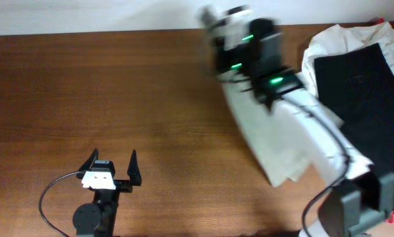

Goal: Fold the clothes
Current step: 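Lift the khaki trousers with the right gripper and drag them leftward onto the table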

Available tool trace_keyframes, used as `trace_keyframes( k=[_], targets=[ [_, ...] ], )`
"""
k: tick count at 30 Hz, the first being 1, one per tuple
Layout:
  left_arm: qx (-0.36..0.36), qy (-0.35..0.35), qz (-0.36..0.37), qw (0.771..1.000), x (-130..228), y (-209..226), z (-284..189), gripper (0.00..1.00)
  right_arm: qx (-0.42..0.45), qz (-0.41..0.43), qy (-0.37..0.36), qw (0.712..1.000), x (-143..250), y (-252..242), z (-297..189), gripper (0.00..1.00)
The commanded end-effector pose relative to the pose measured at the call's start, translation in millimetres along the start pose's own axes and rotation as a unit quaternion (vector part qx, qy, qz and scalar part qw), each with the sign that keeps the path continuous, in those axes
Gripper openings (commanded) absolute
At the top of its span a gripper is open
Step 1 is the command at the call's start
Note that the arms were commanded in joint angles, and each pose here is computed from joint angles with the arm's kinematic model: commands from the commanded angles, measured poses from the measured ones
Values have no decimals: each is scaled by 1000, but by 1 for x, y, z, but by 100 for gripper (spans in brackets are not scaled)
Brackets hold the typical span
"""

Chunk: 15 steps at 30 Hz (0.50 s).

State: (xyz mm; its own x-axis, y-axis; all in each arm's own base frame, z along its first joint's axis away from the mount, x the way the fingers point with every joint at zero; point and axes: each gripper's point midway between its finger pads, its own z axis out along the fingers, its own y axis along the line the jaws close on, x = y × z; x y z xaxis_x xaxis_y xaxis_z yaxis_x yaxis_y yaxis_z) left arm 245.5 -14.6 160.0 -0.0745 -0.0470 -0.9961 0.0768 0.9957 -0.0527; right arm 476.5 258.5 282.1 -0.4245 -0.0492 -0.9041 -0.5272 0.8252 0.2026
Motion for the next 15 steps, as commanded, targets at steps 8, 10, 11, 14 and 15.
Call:
trace_keyframes(
  k=[8,10,11,14,15],
  targets=[
    [1,1,6,1000,2,0,0,99,-75,6,-21,997,2,111,11,100],
    [1,1,6,1000,2,0,0,99,-13,34,-14,999,-12,44,-9,99],
    [1,1,6,1000,2,0,0,99,25,51,10,998,-5,6,-19,99],
    [1,1,6,1000,2,0,0,99,71,111,103,986,37,-61,-43,99],
    [1,1,6,1000,2,0,0,99,109,142,148,973,62,-92,-60,99]
  ],
)
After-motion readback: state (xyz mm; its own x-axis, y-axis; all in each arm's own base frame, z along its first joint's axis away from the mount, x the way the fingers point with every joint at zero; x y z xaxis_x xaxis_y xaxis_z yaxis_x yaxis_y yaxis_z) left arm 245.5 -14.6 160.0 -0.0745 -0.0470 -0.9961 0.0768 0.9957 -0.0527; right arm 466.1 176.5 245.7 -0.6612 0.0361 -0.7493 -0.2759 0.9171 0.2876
